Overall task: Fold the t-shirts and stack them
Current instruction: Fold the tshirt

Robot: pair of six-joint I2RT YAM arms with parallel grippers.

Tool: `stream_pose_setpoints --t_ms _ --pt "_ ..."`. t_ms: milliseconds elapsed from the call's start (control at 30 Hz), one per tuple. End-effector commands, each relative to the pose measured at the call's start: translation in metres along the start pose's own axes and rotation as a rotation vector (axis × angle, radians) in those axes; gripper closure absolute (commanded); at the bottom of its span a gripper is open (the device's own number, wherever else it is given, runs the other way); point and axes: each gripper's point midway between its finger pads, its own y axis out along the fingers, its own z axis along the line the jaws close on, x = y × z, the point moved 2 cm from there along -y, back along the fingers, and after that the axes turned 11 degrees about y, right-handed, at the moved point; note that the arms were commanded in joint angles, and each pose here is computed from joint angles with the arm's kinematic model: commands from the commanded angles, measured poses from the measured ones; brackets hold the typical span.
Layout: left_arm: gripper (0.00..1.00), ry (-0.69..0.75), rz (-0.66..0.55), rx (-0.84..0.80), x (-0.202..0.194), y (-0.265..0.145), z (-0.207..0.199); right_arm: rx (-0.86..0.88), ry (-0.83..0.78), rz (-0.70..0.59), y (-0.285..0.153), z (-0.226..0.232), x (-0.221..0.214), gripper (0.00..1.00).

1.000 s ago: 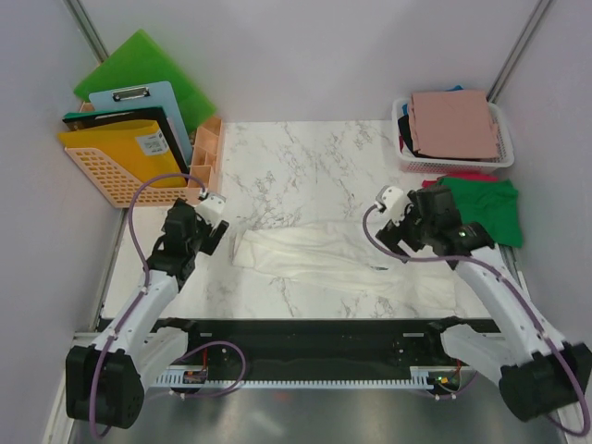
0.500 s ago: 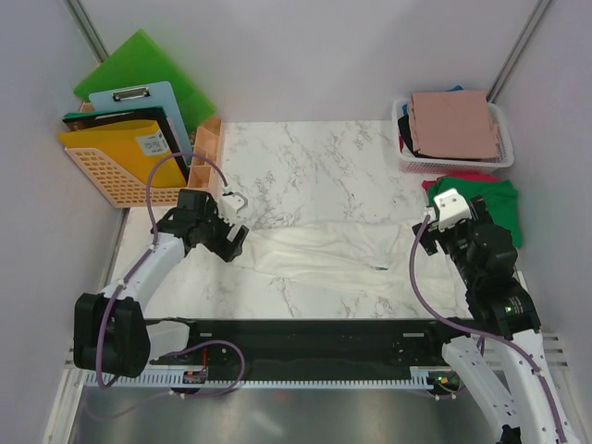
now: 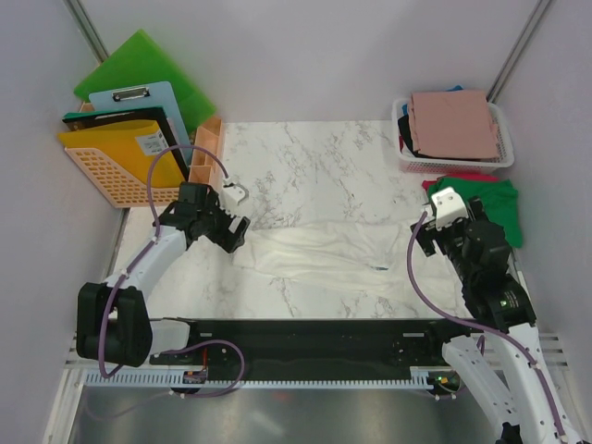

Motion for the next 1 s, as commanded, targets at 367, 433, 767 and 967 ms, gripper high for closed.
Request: stream_pose_setpoints --t_ms 367,433,767,967 --pt "0.62 -0.019 -0.086 -0.143 0.041 0.029 -0.008 -0.064 0.044 -0.016 0.007 -0.007 -0.002 0.02" --pt "0.64 -0.011 -0.07 -0.139 0.038 0.03 -0.009 -0.07 0.047 -0.016 0.008 -0.008 -0.003 0.02" --pt "0.48 -0.013 -0.029 -0.147 0.022 0.029 -0.017 -0.064 0.062 -0.007 0.015 -0.005 -0.008 0.02" --pt "0.56 -0.034 0.006 -0.177 0.014 0.039 -0.021 -0.083 0.051 -0.013 0.013 -0.009 -0.005 0.02"
